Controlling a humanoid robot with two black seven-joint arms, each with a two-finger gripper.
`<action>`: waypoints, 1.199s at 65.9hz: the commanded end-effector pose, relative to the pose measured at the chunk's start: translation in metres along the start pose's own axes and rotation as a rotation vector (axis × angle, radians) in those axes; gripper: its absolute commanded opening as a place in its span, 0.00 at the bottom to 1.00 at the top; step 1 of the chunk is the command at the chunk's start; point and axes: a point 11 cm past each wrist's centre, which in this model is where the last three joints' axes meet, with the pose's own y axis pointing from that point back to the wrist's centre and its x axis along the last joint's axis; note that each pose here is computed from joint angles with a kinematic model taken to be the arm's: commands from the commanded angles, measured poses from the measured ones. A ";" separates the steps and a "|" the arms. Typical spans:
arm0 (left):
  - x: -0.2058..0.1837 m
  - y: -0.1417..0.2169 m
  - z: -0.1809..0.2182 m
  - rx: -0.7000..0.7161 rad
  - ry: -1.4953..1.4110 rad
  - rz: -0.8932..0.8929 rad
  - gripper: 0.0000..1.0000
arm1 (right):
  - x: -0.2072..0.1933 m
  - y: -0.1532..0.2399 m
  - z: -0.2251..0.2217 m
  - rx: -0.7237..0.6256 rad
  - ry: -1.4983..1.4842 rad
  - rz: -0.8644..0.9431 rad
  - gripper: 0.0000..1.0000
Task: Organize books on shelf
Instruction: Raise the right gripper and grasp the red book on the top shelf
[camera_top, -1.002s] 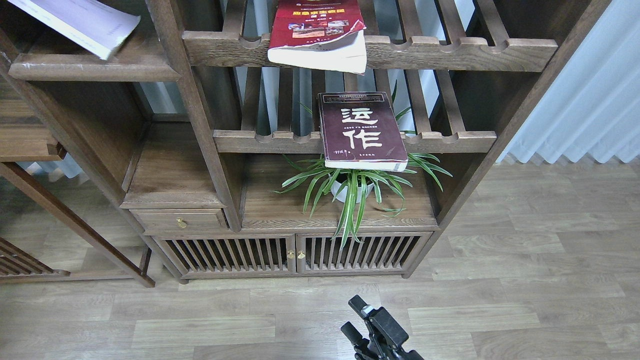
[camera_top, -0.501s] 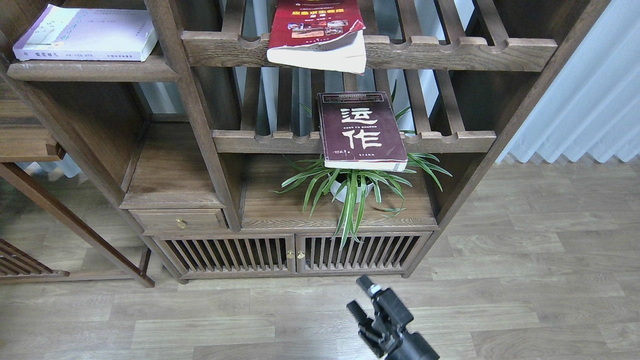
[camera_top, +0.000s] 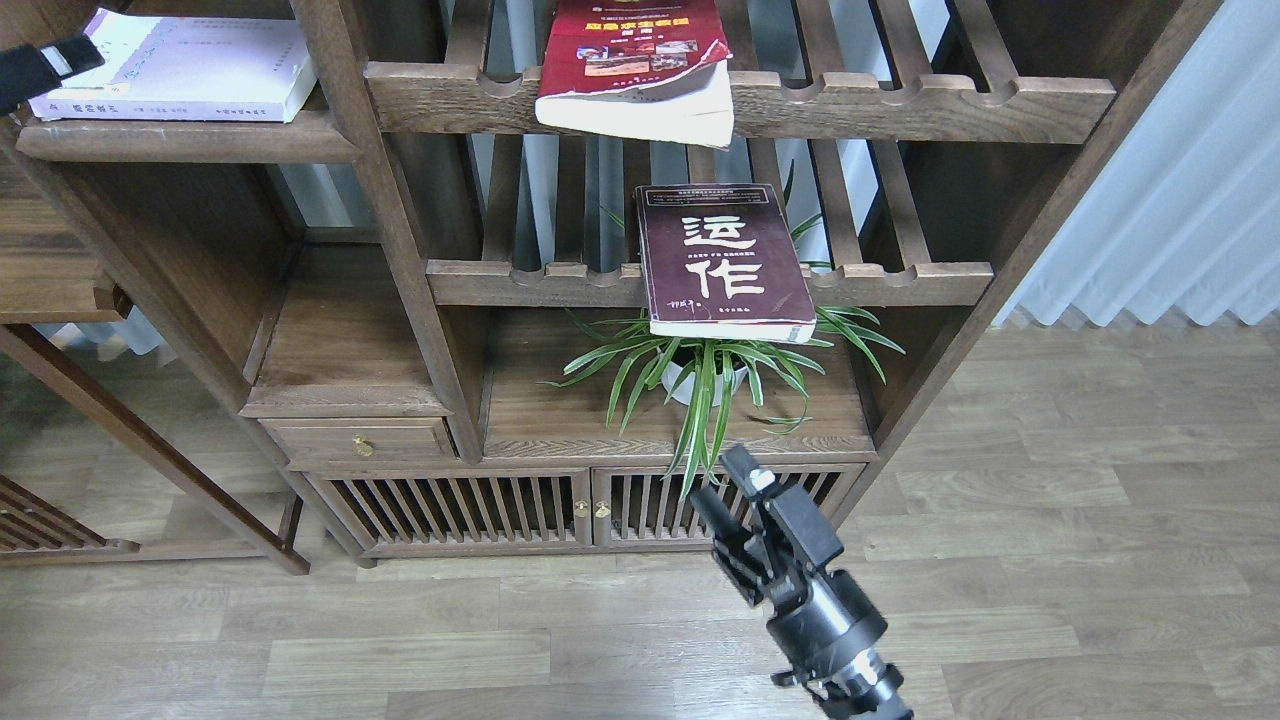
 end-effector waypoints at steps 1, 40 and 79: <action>0.001 0.001 -0.018 0.035 0.014 -0.006 0.75 | -0.019 -0.016 -0.003 -0.006 0.028 -0.071 0.98; 0.033 0.028 -0.111 0.126 0.221 0.049 0.87 | -0.059 -0.104 -0.017 -0.091 0.166 -0.023 0.99; 0.062 0.073 -0.186 0.091 0.433 0.151 0.94 | -0.084 -0.174 -0.035 -0.074 0.308 0.114 0.99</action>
